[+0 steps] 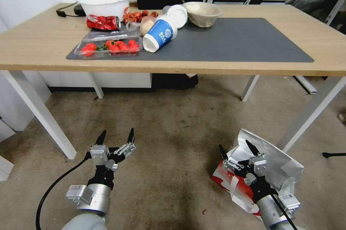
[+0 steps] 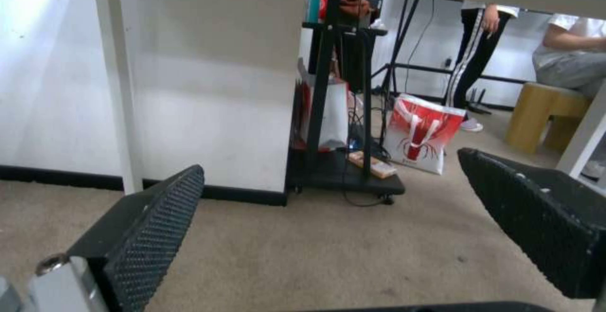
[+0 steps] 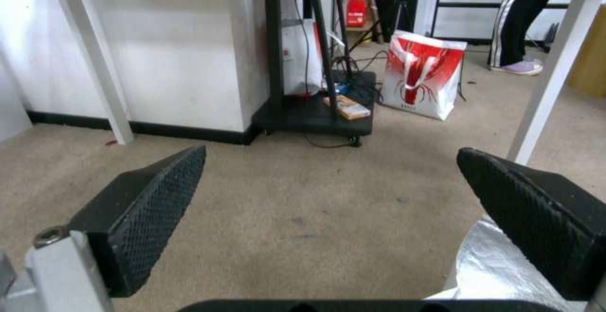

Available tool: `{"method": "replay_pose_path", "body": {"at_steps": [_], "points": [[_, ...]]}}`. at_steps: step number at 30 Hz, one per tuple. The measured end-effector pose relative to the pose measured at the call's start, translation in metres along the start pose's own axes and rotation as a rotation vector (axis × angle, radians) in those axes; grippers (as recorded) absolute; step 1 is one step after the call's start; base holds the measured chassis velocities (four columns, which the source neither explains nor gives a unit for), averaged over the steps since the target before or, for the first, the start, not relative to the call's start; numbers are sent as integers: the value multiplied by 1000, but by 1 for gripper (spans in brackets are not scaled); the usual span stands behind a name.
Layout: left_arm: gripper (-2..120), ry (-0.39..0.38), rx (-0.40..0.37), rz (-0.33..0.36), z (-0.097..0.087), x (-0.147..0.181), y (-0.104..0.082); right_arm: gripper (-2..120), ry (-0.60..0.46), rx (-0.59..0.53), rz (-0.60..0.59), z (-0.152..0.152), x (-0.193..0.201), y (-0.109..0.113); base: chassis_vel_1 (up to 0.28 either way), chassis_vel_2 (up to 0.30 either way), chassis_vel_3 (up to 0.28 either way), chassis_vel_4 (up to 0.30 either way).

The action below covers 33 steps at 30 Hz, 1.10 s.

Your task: Pick up the food delivery bag from the floor and place it on the table.

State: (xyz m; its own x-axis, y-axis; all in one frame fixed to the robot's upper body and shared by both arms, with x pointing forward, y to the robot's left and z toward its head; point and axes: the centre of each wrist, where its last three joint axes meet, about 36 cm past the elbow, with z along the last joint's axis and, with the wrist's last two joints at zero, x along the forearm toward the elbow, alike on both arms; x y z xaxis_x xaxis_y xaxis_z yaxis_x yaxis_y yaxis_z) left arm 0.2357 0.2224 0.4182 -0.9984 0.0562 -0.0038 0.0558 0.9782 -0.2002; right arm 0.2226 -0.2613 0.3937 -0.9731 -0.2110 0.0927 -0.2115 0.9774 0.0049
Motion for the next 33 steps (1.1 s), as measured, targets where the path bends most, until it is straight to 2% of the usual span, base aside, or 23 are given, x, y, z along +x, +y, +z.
{"method": "replay_pose_path", "body": {"at_steps": [33], "points": [[100, 8, -2, 4, 7, -4, 3, 100, 22, 1, 1, 8, 0, -2, 0, 0, 0, 0]]}}
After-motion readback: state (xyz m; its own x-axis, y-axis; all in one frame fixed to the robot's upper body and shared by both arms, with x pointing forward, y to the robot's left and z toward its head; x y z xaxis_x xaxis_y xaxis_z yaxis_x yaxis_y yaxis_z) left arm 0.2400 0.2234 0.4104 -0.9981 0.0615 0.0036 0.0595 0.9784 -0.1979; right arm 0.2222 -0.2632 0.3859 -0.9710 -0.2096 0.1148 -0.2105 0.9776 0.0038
